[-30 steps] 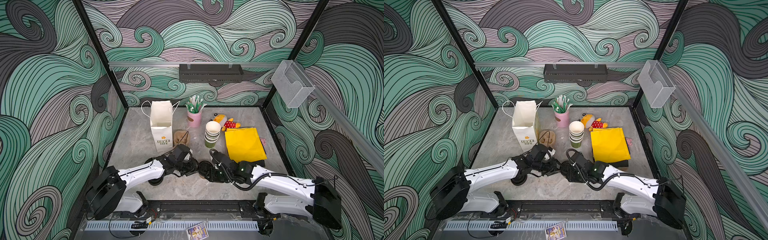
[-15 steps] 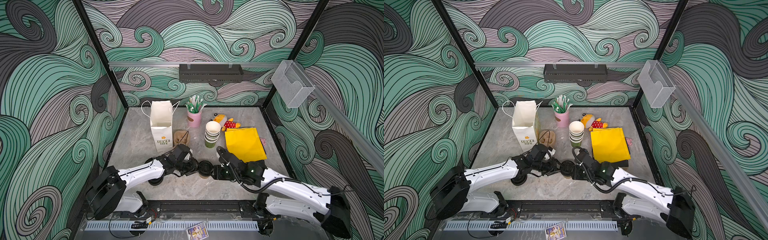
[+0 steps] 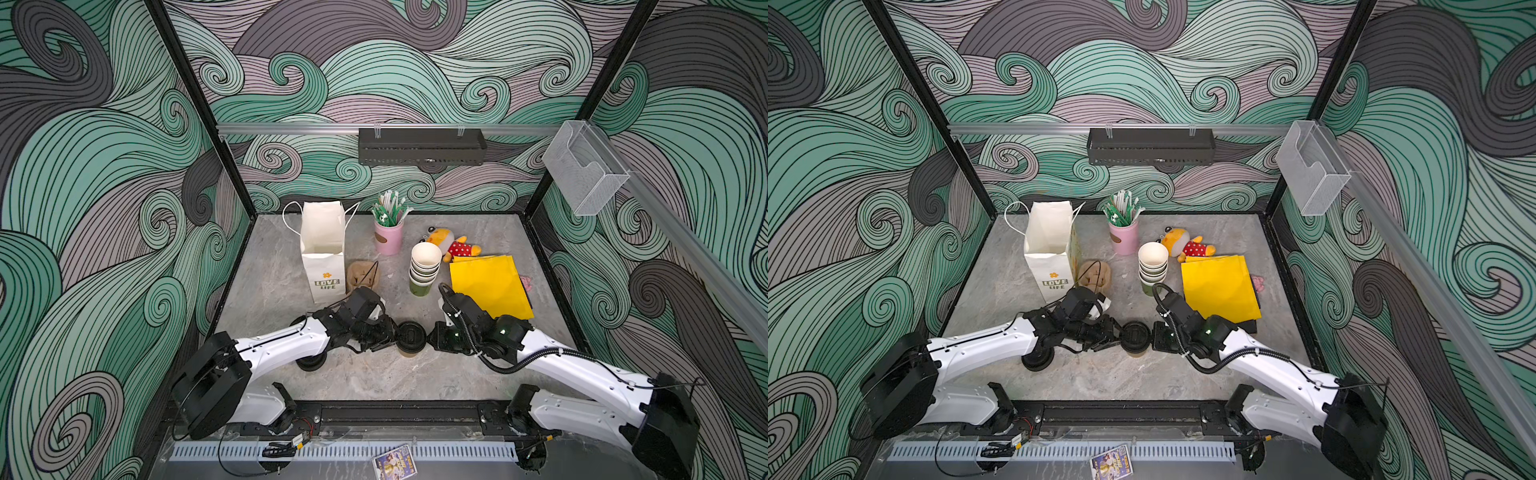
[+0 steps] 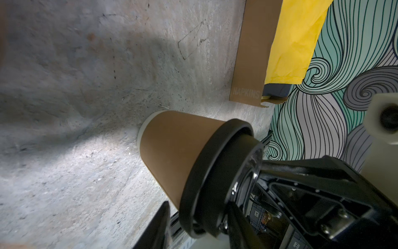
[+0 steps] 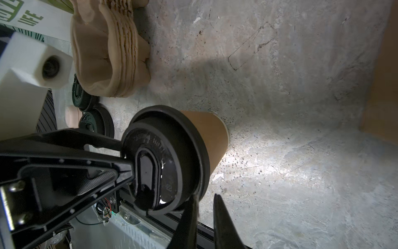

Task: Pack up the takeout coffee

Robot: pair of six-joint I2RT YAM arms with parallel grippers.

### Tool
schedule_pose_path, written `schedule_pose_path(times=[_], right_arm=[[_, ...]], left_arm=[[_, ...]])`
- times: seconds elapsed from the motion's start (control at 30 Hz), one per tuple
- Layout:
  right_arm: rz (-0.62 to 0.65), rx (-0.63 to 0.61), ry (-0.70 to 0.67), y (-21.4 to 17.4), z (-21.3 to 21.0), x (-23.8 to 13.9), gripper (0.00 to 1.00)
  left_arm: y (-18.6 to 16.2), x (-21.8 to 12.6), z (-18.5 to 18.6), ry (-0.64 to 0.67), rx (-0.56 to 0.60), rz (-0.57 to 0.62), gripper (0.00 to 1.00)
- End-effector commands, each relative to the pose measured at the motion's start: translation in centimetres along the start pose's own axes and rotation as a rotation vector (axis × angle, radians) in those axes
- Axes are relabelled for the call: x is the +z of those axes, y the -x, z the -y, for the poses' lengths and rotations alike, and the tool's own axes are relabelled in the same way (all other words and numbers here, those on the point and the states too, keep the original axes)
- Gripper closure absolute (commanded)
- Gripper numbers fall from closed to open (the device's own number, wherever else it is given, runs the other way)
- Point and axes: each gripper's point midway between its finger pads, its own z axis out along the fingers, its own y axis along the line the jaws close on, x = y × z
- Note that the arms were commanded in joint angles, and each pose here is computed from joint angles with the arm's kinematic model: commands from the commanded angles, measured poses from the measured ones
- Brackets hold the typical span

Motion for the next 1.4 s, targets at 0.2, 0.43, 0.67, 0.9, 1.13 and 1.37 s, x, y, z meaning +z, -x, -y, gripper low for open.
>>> schedule_pose_path(times=[0.2, 0.43, 0.67, 0.9, 1.13, 1.37], right_arm=[[-0.022, 0.033, 0.017, -0.3, 0.3, 1.0, 0.85], [-0.04, 0.058, -0.01, -0.7, 1.4, 1.5, 0.88], [-0.045, 0.068, -0.037, -0.9, 2.0, 1.4, 0.91], [-0.124, 0.099, -0.093, -2.6, 3.7, 2.8, 0.97], [-0.177, 0.109, -0.159, -3.8, 5.2, 3.3, 0.98], [-0.232, 0.09, -0.242, -4.7, 6.7, 4.1, 0.97]], left_arm=[[-0.6, 0.5, -1.5, 0.077, -0.003, -0.029, 0.58], [-0.6, 0.7, -1.5, 0.078, -0.005, -0.032, 0.59], [-0.6, 0.7, -1.6, 0.081, -0.006, -0.032, 0.6], [-0.6, 0.8, -2.0, 0.094, -0.006, -0.031, 0.6], [-0.6, 1.0, -2.0, 0.097, -0.007, -0.032, 0.6], [-0.6, 0.9, -2.1, 0.097, -0.004, -0.032, 0.6]])
